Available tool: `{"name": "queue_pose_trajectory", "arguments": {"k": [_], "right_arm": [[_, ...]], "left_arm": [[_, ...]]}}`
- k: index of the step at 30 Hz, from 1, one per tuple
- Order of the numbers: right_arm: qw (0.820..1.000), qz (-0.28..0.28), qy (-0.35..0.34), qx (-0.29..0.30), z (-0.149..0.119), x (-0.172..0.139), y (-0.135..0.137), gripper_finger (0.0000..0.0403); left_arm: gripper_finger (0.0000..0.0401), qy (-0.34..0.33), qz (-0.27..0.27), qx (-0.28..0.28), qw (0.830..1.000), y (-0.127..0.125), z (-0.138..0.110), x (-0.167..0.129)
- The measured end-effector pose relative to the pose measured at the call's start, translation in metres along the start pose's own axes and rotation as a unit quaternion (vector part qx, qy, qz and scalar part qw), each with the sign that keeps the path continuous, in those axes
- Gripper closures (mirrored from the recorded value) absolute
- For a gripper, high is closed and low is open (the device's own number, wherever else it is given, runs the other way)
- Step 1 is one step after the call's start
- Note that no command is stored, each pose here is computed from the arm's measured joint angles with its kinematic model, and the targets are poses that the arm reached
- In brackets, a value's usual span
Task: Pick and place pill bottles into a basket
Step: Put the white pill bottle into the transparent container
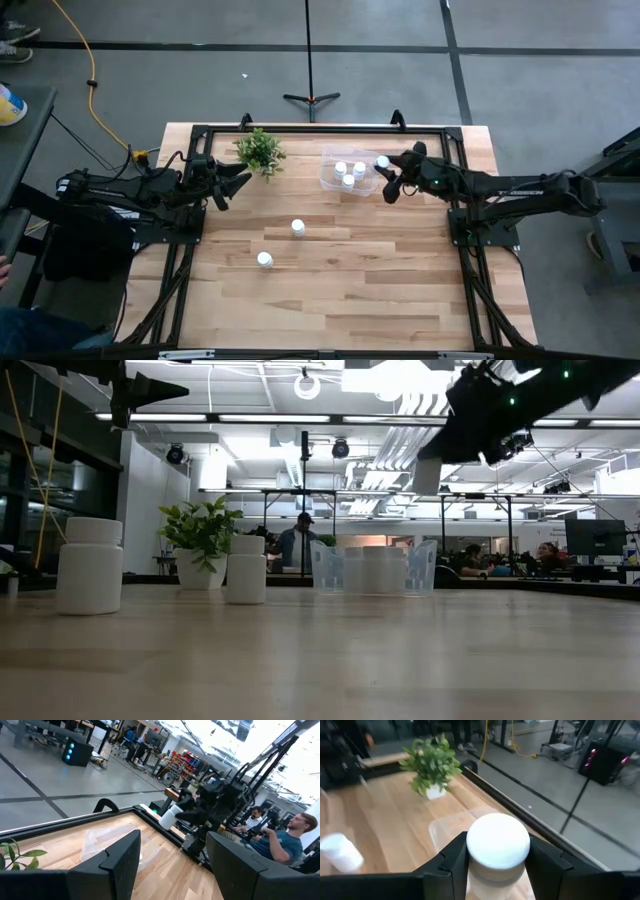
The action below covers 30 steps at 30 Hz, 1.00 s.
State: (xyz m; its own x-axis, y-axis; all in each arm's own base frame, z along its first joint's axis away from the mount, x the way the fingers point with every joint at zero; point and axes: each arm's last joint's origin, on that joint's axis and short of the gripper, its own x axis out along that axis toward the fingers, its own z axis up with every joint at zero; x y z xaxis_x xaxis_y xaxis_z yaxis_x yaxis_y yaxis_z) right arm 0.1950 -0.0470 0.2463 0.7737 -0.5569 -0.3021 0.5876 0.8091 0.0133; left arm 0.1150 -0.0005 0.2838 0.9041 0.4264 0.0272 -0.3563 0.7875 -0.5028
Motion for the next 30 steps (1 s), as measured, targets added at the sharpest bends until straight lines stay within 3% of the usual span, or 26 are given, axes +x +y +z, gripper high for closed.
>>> {"name": "queue_pose_trajectory", "arguments": {"k": [9,21,25,30], "right_arm": [[0.994,0.012,-0.05,0.092,-0.03,0.006,-0.009,0.0255],[0.973,0.02,-0.183,0.136,-0.006,0.0,-0.01,0.0254],[0.973,0.019,-0.186,0.134,-0.006,0.002,-0.013,0.0253],[0.976,0.056,-0.16,0.133,-0.011,0.012,-0.013,0.0255]], "left_arm": [[0.0142,0.004,0.002,-0.007,1.0,0.0,-0.001,0.0],[0.0142,0.008,0.005,-0.004,1.0,0.001,-0.002,0.0],[0.0142,0.009,0.005,-0.004,1.0,0.001,-0.002,0.0],[0.0142,0.009,0.005,-0.004,1.0,0.001,-0.002,0.0]]}}
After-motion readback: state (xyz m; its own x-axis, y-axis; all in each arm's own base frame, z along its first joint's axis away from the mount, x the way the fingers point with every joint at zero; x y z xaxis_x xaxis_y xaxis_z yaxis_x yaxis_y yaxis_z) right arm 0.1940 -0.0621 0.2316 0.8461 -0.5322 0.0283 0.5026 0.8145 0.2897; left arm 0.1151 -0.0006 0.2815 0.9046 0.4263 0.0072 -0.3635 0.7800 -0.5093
